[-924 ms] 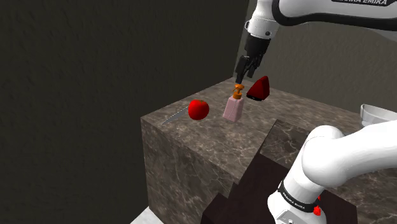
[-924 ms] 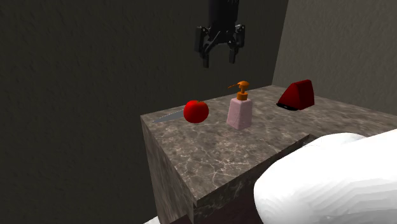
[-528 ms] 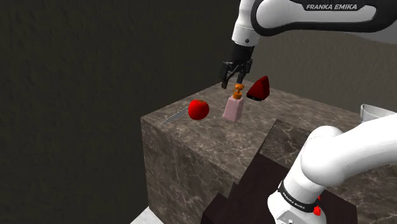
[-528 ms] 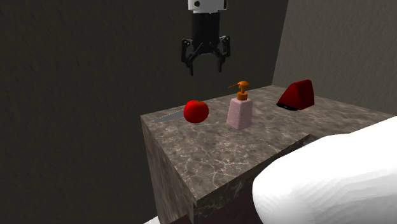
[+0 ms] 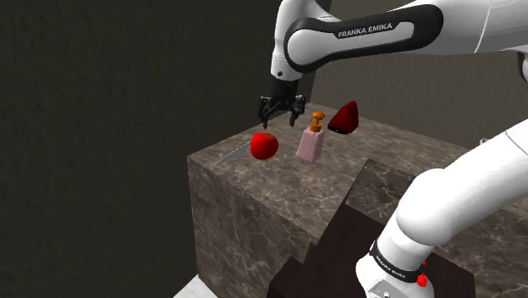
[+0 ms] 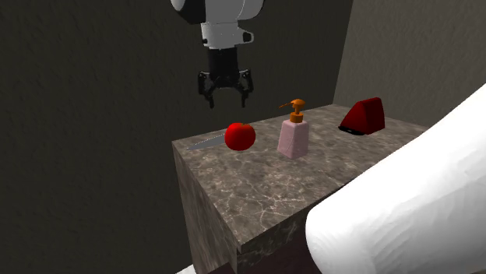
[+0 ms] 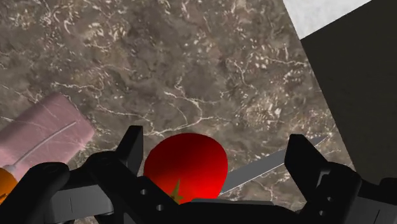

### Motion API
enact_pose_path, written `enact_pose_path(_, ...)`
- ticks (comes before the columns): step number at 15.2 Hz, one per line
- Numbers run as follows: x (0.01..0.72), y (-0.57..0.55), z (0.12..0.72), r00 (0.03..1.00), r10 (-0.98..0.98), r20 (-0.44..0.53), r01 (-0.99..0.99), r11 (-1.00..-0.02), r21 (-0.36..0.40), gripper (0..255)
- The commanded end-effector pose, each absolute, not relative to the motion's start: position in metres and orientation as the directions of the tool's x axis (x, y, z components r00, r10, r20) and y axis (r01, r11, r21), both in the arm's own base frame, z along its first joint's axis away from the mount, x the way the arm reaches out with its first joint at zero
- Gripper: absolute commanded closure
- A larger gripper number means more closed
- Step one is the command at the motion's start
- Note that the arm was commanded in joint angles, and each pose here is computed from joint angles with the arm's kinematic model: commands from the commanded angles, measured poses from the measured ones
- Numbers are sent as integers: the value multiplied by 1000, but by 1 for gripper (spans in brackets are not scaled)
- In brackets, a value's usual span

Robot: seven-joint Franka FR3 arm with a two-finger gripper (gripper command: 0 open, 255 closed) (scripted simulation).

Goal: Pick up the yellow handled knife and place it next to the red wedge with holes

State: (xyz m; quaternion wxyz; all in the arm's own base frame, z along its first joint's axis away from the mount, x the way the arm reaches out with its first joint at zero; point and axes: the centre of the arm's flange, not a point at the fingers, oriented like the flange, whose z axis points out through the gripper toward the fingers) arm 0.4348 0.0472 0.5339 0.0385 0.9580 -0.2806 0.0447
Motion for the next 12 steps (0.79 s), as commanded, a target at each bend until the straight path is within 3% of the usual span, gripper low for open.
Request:
enact_pose_path(1, 458, 53, 519, 781, -615, 103, -622, -782, 44, 0)
enact_pose_path(12, 585, 39, 437, 379, -922, 77, -925, -378, 34, 0)
